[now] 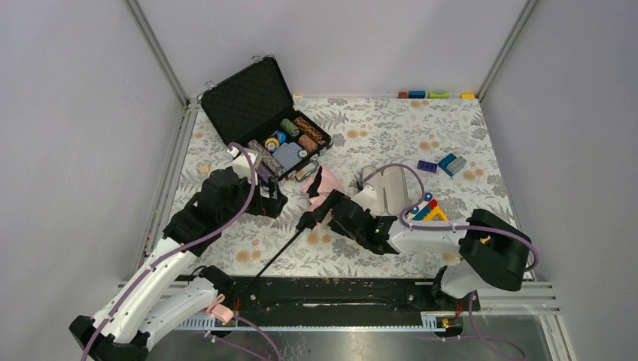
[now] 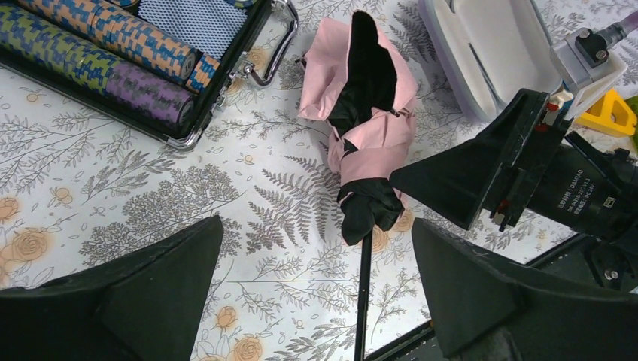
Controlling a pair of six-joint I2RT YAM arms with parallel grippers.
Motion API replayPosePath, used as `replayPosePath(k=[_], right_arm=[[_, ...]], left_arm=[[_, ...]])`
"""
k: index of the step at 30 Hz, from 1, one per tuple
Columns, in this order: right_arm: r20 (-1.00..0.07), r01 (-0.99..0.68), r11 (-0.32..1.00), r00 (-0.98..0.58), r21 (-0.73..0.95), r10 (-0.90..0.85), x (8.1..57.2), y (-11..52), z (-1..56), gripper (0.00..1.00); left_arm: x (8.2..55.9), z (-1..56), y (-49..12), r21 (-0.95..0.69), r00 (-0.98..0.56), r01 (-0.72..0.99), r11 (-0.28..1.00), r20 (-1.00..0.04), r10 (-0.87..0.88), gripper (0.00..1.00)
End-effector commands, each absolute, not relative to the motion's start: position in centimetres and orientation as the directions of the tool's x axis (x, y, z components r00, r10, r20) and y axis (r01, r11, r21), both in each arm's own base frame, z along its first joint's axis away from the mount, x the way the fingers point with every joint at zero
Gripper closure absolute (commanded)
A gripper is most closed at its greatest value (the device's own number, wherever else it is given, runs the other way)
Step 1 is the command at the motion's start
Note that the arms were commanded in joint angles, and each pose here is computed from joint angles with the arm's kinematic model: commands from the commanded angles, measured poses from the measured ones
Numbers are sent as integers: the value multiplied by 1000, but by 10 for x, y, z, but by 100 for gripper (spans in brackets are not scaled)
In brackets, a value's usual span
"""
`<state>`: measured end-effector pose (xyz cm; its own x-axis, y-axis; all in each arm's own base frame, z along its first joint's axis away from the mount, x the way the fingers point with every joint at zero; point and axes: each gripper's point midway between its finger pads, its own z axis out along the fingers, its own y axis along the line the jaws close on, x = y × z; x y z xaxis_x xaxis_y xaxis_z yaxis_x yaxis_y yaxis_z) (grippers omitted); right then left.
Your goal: Open the umbrella
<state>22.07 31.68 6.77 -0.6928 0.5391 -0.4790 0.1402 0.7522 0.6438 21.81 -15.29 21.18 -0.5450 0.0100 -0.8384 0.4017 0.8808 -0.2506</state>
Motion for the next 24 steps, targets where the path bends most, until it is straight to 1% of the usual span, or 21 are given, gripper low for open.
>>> replayPosePath(k=[1,5,8,9,11,12,15,18,21,23,24], right_arm=[[-438,169,645,-606,746,665,250,338,96,0],[-386,238,629,-616,740,687,260,339,75,0],[-370,245,610,-610,753,701,269,342,72,0],[-367,251,607,-606,754,706,272,342,71,2],[-354,257,597,-607,760,712,278,342,67,8],[-341,259,584,-605,769,719,281,342,66,14],[-305,243,529,-596,813,743,290,343,69,36],[-305,218,518,-601,827,739,299,345,75,50],[-302,168,488,-604,856,737,305,351,87,76],[-292,121,447,-603,886,742,309,354,102,91],[-294,89,428,-601,899,743,310,356,113,97]], left_arm=[[221,213,-147,-215,-512,407,888,-858,27,1],[220,212,-147,-212,-511,411,887,-859,31,1],[221,213,-147,-209,-508,413,886,-861,33,1],[219,213,-149,-214,-510,423,880,-859,36,1],[216,212,-152,-229,-515,440,869,-857,35,1],[214,212,-154,-239,-519,447,862,-854,32,1],[207,211,-164,-293,-544,473,831,-839,14,1],[199,209,-176,-374,-591,483,792,-807,-21,1],[193,195,-182,-452,-642,449,771,-763,-73,1],[188,188,-187,-502,-672,429,751,-733,-106,1],[185,186,-189,-525,-685,421,740,-719,-121,1]])
